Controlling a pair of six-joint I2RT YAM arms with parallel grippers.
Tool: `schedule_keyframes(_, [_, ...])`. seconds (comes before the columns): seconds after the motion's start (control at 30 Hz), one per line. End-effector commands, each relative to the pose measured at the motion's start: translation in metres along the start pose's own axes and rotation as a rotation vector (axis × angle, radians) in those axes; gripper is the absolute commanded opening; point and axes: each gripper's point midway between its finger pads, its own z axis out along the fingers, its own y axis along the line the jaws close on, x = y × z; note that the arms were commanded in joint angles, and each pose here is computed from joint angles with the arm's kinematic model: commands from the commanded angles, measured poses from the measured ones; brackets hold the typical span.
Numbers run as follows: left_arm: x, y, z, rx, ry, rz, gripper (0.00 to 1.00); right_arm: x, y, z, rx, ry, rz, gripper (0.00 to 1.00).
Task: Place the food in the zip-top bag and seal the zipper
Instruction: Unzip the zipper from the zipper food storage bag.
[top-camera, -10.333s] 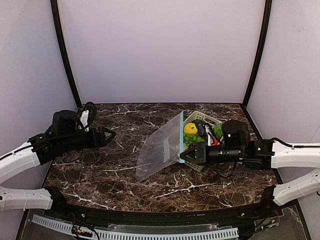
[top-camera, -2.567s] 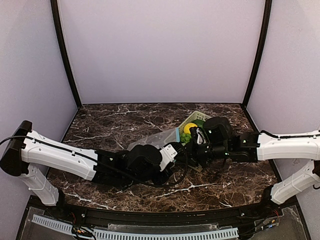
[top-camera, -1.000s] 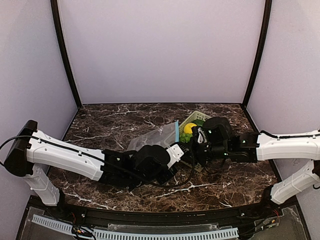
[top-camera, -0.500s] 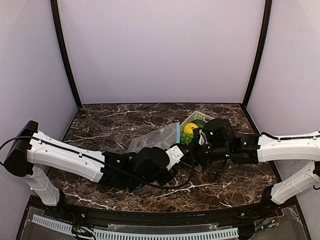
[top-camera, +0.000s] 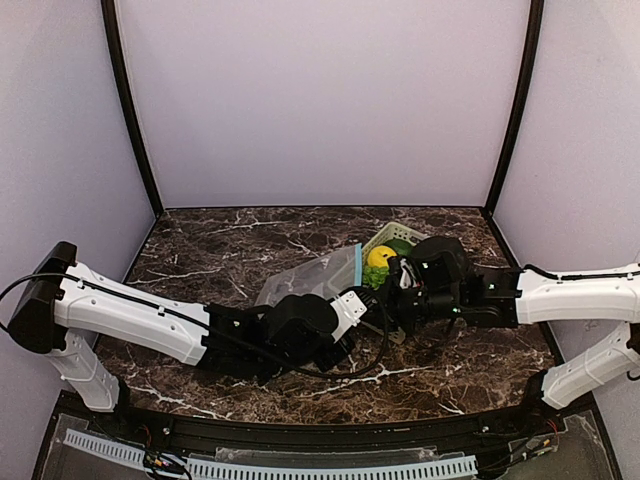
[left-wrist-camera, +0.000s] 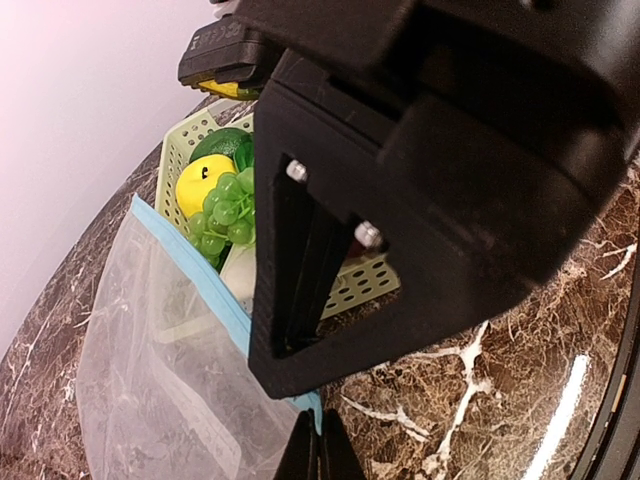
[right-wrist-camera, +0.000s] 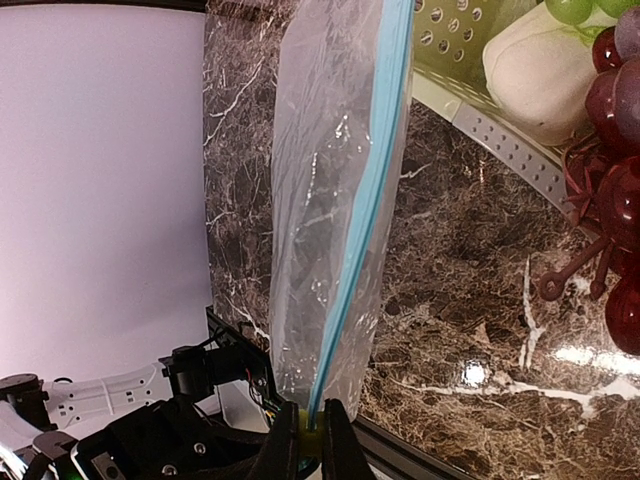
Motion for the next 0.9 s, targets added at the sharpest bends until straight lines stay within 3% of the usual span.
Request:
schedule_keyframes(0.0, [0.009, -0.002, -0.009, 0.021, 0.023, 0.011, 0.01, -0.022, -0.013, -0.004, 0.038, -0.087, 0.023, 0.06])
schedule_keyframes(0.87, [0.013, -0.006, -0.010, 0.044, 0.031, 0.016, 0.01, -0.039, -0.024, 0.000, 0.069, -0.124, 0.045, 0.05])
